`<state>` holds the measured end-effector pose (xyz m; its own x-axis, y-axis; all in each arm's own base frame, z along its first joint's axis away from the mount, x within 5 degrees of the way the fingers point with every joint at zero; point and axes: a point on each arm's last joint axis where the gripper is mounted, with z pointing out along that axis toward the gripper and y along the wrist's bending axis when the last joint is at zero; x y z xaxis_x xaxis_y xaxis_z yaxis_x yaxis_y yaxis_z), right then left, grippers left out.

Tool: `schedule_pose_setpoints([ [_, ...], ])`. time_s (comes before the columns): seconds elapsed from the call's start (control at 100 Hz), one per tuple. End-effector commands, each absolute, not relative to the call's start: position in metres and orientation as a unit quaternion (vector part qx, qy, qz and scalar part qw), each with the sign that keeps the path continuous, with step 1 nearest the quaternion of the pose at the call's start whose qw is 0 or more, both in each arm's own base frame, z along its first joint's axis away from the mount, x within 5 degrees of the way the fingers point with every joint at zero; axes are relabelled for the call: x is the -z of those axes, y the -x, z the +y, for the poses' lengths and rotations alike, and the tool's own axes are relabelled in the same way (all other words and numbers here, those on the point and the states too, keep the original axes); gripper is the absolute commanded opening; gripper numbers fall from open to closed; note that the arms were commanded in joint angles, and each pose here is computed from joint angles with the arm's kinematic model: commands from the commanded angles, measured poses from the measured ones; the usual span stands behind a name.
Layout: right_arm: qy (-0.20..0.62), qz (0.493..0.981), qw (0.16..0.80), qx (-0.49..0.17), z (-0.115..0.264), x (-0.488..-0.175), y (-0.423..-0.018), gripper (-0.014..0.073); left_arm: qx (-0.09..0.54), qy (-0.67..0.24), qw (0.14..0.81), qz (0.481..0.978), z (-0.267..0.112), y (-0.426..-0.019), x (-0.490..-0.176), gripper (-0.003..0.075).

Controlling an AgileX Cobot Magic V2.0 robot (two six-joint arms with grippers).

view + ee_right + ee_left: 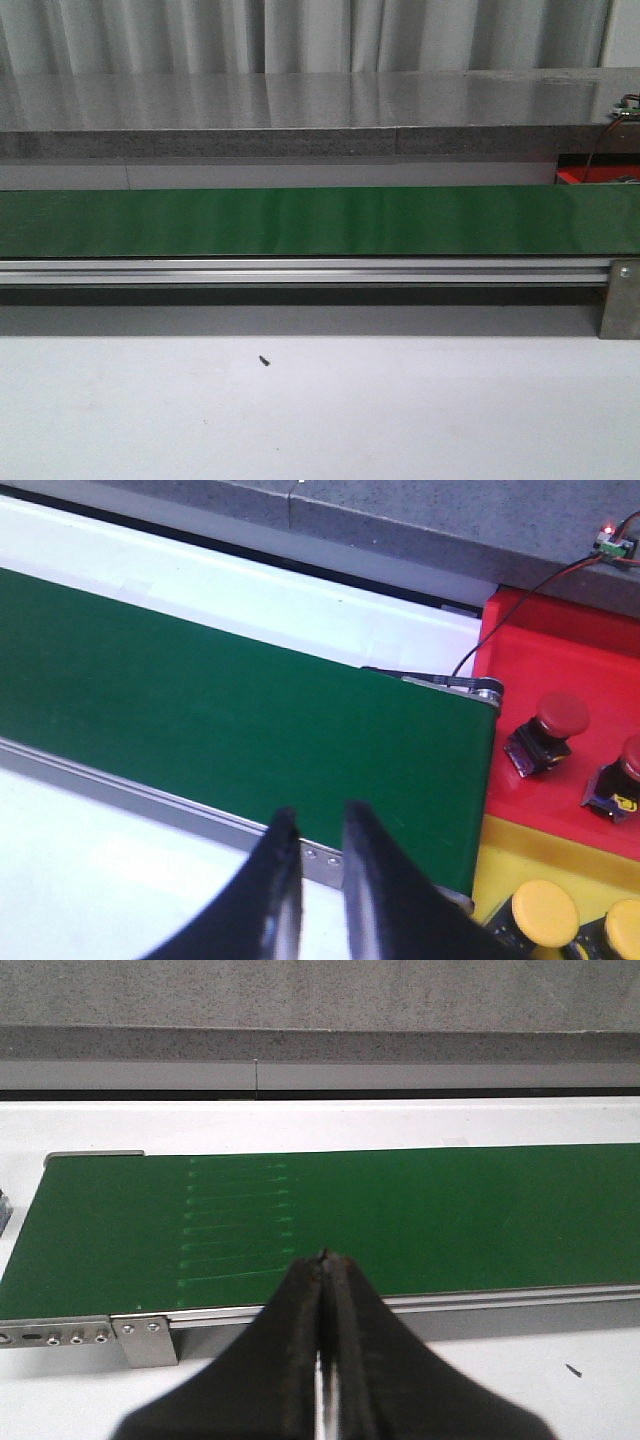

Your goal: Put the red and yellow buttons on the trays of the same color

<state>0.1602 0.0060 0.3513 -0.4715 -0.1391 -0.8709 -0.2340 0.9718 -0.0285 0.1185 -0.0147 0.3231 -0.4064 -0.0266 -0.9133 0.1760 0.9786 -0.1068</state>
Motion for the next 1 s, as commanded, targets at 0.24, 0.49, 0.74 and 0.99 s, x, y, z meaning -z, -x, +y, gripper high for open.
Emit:
schedule_pose_setpoints([
  [0.24,0.105,0.845,0.522,-0.049,0.007,-0.363,-0.157,-0.0069,0.093,-0.035,0.573,0.813,-0.014,-0.121,-0.335,-0.0005],
  [0.49,0.108,0.849,0.515,-0.054,0.008,-0.362,-0.156,-0.0069,0.076,-0.043,0.573,0.815,-0.012,-0.121,-0.335,0.044],
  [0.74,0.108,0.849,0.515,-0.054,0.007,-0.362,-0.156,-0.0069,0.07,-0.037,0.586,0.807,-0.011,-0.122,-0.338,0.0619],
  [0.99,0.108,0.849,0.515,-0.054,0.007,-0.362,-0.156,-0.0069,0.045,0.035,0.596,0.801,0.008,-0.141,-0.359,0.0619],
])
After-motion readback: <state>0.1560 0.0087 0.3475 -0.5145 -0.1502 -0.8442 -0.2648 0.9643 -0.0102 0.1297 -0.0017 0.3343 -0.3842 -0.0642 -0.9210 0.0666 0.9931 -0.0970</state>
